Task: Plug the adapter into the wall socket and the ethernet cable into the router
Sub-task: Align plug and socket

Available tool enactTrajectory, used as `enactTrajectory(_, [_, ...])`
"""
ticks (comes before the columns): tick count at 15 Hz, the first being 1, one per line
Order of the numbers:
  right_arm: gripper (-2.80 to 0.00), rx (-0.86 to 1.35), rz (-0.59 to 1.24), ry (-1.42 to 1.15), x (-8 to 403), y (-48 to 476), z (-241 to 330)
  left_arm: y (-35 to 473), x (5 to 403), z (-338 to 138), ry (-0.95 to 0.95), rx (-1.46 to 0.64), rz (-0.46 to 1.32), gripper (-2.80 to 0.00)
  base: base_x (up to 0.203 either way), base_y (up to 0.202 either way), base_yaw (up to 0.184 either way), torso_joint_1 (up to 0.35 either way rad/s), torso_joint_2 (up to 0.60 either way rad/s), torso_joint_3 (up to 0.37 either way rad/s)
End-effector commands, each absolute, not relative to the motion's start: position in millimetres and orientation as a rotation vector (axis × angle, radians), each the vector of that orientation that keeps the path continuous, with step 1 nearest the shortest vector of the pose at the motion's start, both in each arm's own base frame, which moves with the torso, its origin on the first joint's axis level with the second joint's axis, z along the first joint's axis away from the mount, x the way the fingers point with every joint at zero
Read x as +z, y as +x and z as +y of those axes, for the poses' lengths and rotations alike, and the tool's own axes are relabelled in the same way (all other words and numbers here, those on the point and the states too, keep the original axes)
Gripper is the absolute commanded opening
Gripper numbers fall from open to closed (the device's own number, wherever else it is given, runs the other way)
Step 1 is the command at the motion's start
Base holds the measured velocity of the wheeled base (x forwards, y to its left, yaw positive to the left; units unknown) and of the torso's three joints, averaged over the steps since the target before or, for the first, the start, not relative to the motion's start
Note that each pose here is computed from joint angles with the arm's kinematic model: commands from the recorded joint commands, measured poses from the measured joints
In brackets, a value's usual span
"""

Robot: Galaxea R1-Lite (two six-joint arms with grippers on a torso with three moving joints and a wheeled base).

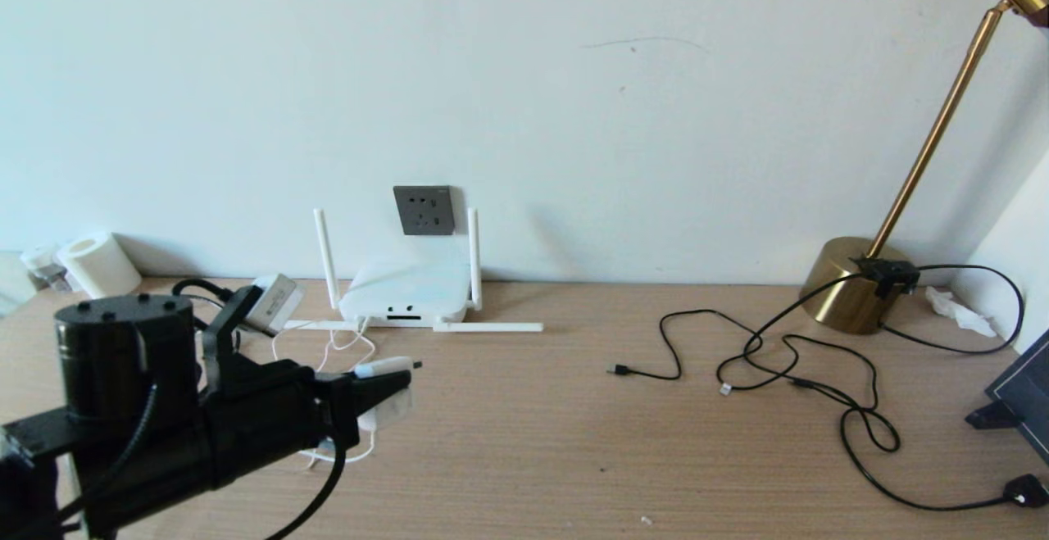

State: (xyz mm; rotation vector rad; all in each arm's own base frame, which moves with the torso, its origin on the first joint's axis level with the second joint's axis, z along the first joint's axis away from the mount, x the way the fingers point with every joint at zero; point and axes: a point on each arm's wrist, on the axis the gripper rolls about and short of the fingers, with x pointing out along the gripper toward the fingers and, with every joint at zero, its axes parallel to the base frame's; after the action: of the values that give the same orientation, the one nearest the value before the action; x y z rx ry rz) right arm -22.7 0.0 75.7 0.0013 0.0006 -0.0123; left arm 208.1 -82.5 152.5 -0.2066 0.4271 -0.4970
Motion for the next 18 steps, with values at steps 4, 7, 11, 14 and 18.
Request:
enactTrajectory(4, [-2.8, -0.012, 0.0, 0.002, 76, -23, 0, 221, 129, -100, -0.137, -0.447, 0.468, -2.8, 0.0, 0.0, 0.0, 0.0, 0.0, 0.0])
enactTrajectory(7, [-2.8, -0.012, 0.0, 0.002, 76, -23, 0, 234, 107, -112, -0.077, -0.415, 0.414, -2.8, 0.0, 0.0, 0.0, 0.0, 0.0, 0.0])
enactTrajectory(11, [-2.8, -0.012, 0.0, 0.002, 76, -23, 0, 253, 82, -122, 0.044, -0.378, 0.293, -2.8, 0.0, 0.0, 0.0, 0.0, 0.0, 0.0])
enactTrajectory(14, [-2.8, -0.012, 0.0, 0.002, 76, -23, 0, 268, 85, -129, 0.071, -0.325, 0.198, -2.8, 0.0, 0.0, 0.0, 0.0, 0.0, 0.0])
enactTrajectory(18, [-2.8, -0.012, 0.0, 0.002, 76, -23, 0, 284, 86, -135, 0.054, -0.287, 0.147, -2.8, 0.0, 0.0, 0.0, 0.0, 0.0, 0.0])
